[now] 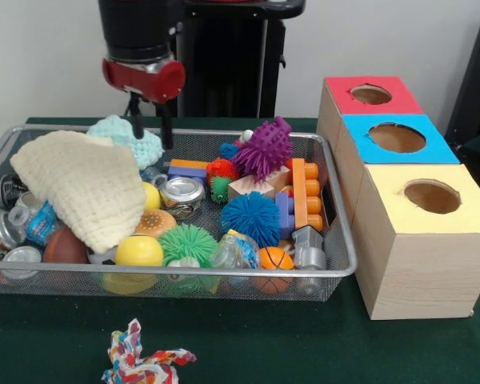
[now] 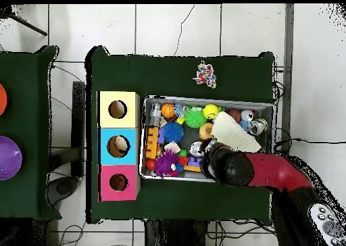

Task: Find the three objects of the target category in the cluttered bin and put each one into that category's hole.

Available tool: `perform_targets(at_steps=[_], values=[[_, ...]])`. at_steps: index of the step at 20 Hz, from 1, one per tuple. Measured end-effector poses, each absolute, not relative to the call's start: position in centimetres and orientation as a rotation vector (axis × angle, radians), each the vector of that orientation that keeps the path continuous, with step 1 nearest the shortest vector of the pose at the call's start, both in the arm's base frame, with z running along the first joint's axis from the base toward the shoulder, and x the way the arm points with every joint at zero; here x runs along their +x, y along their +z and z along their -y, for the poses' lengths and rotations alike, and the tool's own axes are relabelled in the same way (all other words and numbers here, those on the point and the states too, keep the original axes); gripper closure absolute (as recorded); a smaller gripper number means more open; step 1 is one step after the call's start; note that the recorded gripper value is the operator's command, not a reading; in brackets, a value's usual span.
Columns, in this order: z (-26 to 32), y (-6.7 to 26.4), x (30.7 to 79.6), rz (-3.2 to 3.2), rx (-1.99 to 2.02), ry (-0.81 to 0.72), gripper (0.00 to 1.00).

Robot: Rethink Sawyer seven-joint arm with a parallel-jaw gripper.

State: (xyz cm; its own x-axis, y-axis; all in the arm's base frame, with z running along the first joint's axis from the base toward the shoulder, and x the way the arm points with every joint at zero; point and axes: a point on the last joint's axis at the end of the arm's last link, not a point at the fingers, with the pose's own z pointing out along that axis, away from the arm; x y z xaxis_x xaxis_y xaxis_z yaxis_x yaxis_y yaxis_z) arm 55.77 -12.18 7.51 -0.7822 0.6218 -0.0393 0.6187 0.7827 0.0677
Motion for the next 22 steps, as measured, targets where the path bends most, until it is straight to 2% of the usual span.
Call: perform_targets(at_steps=[14,22], values=[[1.0,5.0,54.7,-3.052,0.834,0.098,0.00],[-0.5,3.7,52.3,-3.107,0.921,0.073,0.00]])
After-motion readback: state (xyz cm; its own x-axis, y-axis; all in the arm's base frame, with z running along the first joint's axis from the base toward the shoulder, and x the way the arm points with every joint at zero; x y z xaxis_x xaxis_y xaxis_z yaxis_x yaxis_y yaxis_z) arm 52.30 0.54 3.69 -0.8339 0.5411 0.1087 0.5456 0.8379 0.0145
